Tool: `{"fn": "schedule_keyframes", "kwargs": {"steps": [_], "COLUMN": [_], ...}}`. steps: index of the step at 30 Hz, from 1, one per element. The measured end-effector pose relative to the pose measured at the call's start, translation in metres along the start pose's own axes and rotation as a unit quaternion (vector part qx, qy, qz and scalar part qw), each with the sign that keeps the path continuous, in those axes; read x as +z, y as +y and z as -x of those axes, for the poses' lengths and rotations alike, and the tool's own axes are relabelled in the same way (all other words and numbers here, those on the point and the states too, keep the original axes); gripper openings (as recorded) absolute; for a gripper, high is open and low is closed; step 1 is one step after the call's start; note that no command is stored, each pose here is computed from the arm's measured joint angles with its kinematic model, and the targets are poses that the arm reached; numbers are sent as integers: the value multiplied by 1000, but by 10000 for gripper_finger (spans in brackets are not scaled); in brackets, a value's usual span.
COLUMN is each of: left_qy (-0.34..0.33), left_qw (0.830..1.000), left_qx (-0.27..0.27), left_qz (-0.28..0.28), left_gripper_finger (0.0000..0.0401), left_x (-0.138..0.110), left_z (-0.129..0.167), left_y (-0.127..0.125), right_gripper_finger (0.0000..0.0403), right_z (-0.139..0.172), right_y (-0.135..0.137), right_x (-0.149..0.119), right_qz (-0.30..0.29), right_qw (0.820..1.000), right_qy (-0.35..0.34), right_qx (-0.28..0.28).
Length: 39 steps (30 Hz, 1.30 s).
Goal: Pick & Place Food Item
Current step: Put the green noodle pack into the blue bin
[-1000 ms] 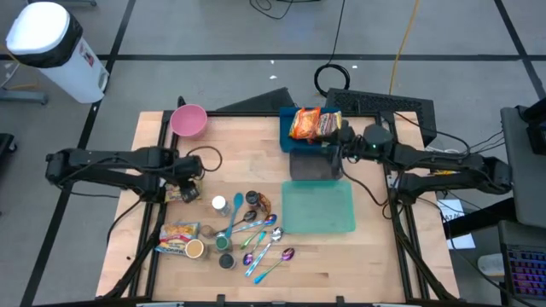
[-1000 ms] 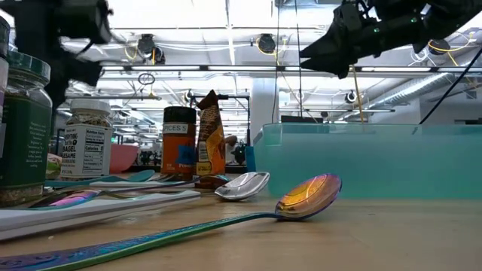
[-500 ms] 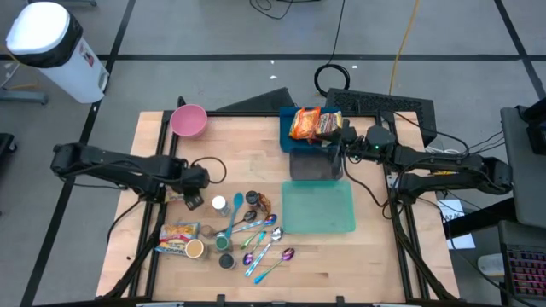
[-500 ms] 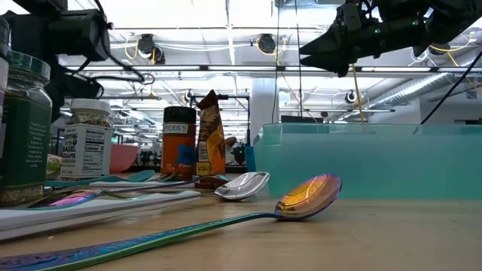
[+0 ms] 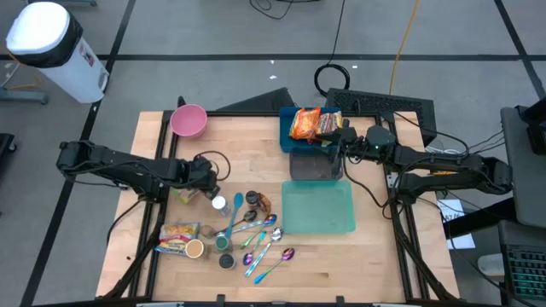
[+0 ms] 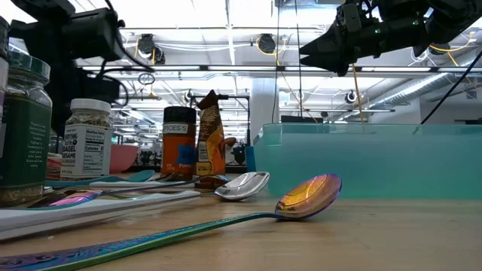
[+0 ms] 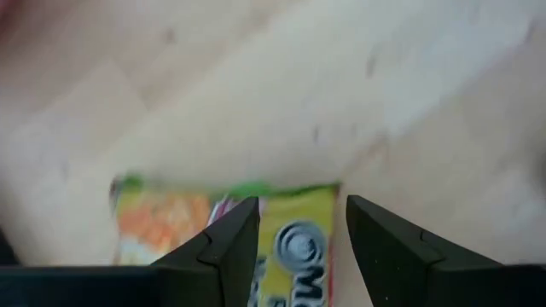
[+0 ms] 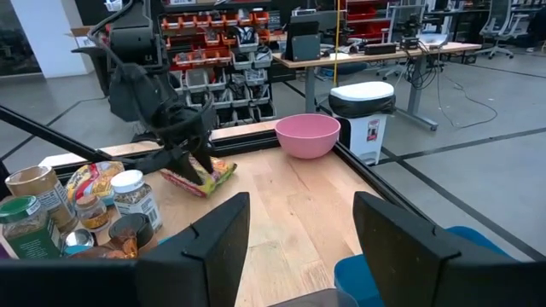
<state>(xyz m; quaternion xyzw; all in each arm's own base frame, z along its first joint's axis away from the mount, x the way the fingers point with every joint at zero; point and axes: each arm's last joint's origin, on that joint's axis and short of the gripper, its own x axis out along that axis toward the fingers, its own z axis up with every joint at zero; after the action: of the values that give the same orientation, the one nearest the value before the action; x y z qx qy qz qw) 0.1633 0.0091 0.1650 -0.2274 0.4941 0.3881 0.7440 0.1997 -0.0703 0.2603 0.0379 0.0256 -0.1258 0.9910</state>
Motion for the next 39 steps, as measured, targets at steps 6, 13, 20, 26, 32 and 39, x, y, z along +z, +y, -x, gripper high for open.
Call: {"fn": "schedule_keyframes", "kwargs": {"steps": [6,13,20,26,32,39], "left_qy": [-101,40,154,185,195,199], "left_qw": [994,993,975,964,960,959], "left_qx": [-29,-67,16,28,47,57], "left_qz": [27,84,158,186,195,193], "left_gripper_finger": [184,184,184,184,184,157], "left_x": [31,41,10,2,1,2], "left_z": [-2,28,23,13,6,2], "left_y": [-2,16,26,18,14,12], "right_gripper_finger": [201,201,201,201,201,201], "right_z": [0,0,0,0,0,0], "right_y": [0,0,0,0,0,0], "right_x": [0,0,0,0,0,0], "right_qz": [0,-1,-1,-1,-1,0], "right_qw": [1000,1000,1000,1000,1000,1000], "right_qy": [0,0,0,0,0,0], "right_qx": [0,0,0,0,0,0]}}
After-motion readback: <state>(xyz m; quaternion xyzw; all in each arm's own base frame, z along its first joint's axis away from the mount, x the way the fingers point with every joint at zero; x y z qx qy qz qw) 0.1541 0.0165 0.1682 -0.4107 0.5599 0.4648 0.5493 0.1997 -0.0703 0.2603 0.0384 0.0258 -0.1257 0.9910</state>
